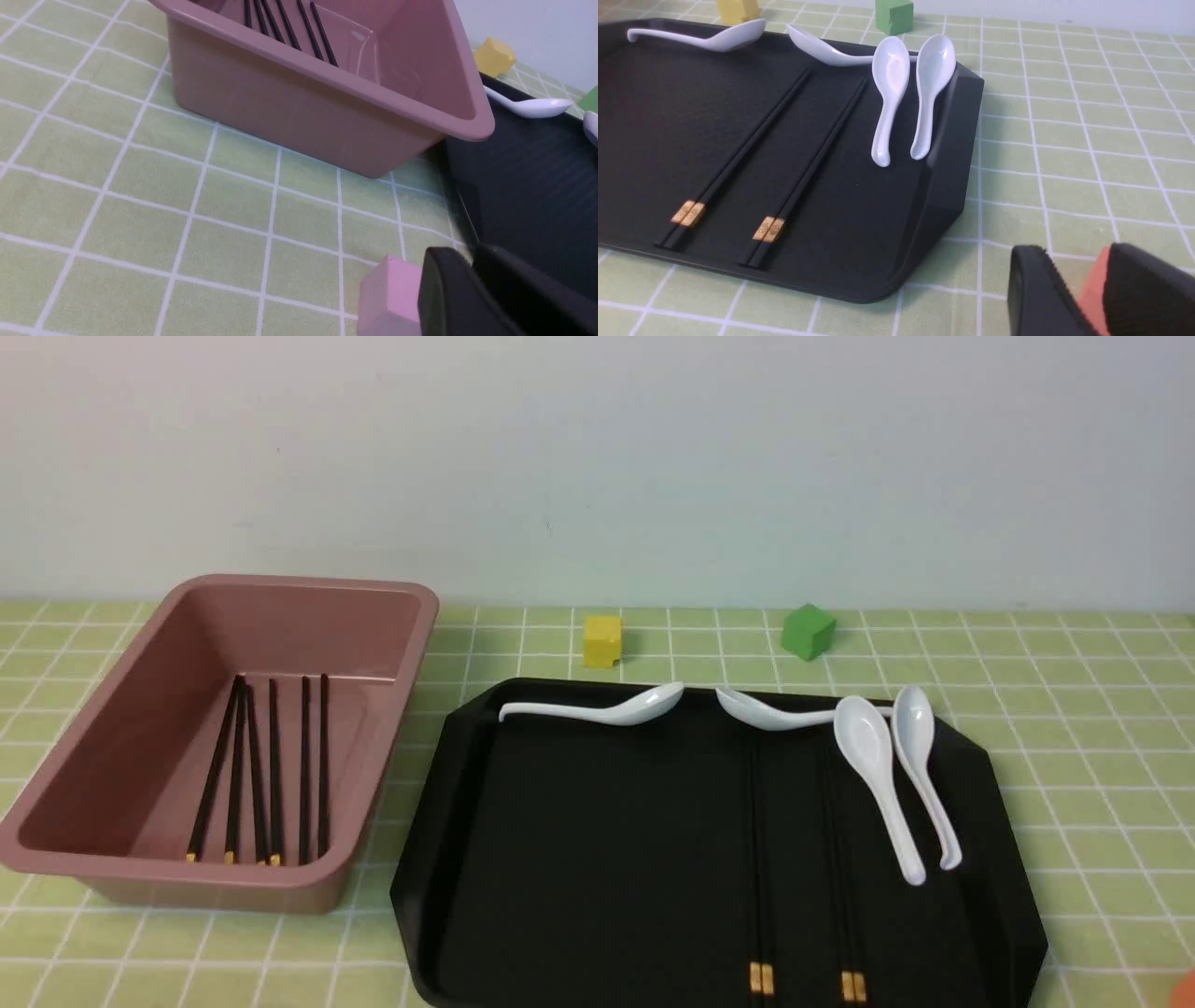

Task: On green tablecloth take chopsticks from black tray and put them in box.
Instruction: 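Move the gripper over the chopsticks on the black tray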

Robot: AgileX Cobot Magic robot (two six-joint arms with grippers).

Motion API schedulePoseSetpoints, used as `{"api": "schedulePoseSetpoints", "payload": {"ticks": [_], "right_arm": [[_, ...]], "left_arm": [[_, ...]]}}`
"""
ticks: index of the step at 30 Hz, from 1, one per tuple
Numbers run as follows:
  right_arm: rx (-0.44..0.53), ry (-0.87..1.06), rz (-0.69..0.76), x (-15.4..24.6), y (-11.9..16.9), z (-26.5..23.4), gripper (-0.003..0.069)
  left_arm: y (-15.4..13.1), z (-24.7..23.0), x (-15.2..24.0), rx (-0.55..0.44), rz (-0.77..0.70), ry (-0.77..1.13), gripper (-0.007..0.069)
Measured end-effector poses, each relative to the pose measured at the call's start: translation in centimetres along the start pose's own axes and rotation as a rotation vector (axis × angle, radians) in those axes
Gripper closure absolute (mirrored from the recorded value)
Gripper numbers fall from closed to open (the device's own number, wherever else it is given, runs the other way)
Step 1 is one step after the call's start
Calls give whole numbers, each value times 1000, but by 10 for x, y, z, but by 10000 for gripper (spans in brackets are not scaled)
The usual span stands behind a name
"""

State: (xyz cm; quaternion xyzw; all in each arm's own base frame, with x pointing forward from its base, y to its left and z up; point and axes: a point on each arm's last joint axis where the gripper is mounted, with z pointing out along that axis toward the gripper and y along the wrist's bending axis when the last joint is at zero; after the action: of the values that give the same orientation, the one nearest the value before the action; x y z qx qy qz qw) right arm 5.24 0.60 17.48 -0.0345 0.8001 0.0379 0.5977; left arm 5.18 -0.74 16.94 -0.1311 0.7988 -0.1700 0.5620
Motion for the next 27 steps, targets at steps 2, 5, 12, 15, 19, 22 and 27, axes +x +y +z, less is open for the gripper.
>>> {"api": "schedulePoseSetpoints", "payload": {"ticks": [2, 5, 12, 15, 19, 22, 27], "right_arm": [[0, 0, 0, 0, 0, 0, 419], [0, 0, 0, 0, 0, 0, 419], [0, 0, 0, 0, 0, 0, 419], [0, 0, 0, 0, 0, 0, 419], [0, 0, 1, 0, 0, 0, 419], [0, 0, 0, 0, 0, 0, 419], [4, 0, -12, 0, 0, 0, 419]], "left_arm": [[0, 0, 0, 0, 0, 0, 533], [0, 0, 0, 0, 0, 0, 533], [0, 0, 0, 0, 0, 0, 526], [0, 0, 0, 0, 0, 0, 522], [0, 0, 0, 0, 0, 0, 518], [0, 0, 0, 0, 0, 0, 514], [0, 0, 0, 0, 0, 0, 512]]}}
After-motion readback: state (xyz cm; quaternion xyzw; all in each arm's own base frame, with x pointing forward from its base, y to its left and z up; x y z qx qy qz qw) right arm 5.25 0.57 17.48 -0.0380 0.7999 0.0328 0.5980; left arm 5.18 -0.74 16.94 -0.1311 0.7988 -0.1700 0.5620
